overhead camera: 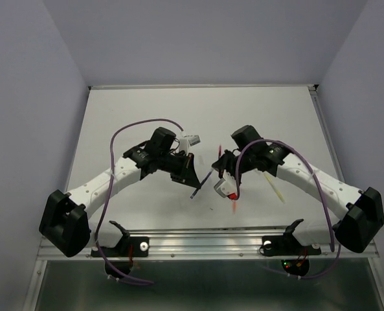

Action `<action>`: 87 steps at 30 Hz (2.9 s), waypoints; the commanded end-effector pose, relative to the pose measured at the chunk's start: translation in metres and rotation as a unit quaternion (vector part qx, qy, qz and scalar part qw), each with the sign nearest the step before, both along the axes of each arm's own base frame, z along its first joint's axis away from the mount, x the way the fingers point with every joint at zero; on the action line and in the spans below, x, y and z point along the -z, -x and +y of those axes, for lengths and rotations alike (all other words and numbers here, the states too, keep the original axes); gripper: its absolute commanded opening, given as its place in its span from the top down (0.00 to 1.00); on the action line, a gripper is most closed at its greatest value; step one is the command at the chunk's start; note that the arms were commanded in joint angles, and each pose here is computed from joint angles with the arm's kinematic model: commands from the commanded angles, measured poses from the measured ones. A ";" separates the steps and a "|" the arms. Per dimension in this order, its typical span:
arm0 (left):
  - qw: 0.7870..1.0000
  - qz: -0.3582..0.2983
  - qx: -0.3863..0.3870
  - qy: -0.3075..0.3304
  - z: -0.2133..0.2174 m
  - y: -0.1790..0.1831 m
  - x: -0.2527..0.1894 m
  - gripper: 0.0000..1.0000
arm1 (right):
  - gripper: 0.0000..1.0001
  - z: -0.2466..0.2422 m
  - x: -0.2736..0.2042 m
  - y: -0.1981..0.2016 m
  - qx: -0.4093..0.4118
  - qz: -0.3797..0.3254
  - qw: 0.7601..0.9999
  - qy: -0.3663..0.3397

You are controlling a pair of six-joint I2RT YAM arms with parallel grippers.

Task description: Insert the pens into the pen caps

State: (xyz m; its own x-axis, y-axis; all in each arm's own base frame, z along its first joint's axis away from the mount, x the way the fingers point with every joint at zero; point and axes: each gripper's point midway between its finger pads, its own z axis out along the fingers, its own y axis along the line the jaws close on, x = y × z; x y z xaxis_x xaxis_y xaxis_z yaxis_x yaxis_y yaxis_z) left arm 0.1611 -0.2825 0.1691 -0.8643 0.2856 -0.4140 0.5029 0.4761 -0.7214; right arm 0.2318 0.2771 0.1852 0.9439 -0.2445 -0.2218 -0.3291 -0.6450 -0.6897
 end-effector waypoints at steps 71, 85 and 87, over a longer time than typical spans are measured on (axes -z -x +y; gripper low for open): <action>0.991 -0.092 -0.032 0.090 -0.053 -0.043 -0.050 1.00 | 0.41 -0.003 -0.023 0.044 -0.021 0.042 0.999 -0.009; 0.957 -0.158 -0.227 -0.084 -0.020 -0.133 -0.019 1.00 | 0.00 0.001 -0.089 -0.025 0.169 0.080 0.972 -0.146; 0.934 -0.184 -0.283 -0.117 -0.008 -0.160 -0.024 1.00 | 0.00 -0.007 -0.110 -0.048 0.215 0.118 0.949 -0.201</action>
